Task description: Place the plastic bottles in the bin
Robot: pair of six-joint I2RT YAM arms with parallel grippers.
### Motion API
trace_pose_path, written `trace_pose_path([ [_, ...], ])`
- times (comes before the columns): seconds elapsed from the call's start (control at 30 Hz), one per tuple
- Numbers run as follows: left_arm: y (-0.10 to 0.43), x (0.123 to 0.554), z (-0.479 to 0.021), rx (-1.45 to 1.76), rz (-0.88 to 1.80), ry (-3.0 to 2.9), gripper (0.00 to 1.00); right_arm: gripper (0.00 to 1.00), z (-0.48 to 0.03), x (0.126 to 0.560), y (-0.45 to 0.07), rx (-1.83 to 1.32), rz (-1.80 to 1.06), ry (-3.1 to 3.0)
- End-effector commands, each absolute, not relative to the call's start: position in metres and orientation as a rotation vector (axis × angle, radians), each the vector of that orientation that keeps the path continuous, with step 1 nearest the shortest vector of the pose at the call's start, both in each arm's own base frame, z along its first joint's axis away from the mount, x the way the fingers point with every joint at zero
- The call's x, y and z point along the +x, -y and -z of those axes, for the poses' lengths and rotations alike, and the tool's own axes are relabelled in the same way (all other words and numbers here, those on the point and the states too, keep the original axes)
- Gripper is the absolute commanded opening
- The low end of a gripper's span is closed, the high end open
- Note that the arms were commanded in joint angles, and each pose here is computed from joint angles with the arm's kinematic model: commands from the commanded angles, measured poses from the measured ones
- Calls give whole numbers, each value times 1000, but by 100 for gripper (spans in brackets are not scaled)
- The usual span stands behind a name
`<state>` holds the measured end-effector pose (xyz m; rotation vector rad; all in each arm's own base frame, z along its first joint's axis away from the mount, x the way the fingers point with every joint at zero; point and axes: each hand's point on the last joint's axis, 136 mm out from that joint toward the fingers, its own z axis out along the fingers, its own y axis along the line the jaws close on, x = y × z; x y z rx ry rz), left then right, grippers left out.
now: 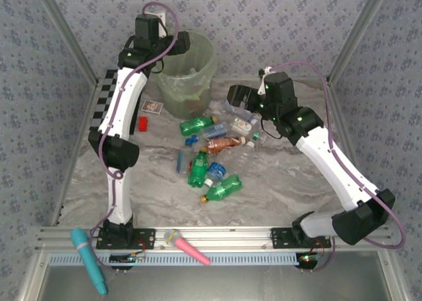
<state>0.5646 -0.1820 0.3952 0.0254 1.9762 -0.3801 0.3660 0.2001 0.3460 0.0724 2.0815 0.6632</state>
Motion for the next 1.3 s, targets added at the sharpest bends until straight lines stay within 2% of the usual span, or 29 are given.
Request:
trace_pose_path([
  [0.0, 182, 526, -401, 31, 402, -2049, 99, 99, -352, 358, -196, 85, -677, -2064],
  [0.27, 183, 468, -352, -2, 497, -2181, 94, 99, -338, 351, -195, 76, -652, -2098],
  [0.4, 178, 432, -306, -53, 511, -2296, 89, 99, -334, 348, -195, 76, -650, -2105],
  [0.7, 182, 358, -217, -90, 516, -2454, 89, 99, -322, 343, -196, 65, -638, -2143],
  [0.93, 216, 307, -186, 197, 479, -2504, 87, 99, -302, 332, -186, 81, -592, -2224],
  [1.27, 278, 241, -156, 702, 374, -2519, 85, 99, -271, 299, -113, 263, -418, -2317],
])
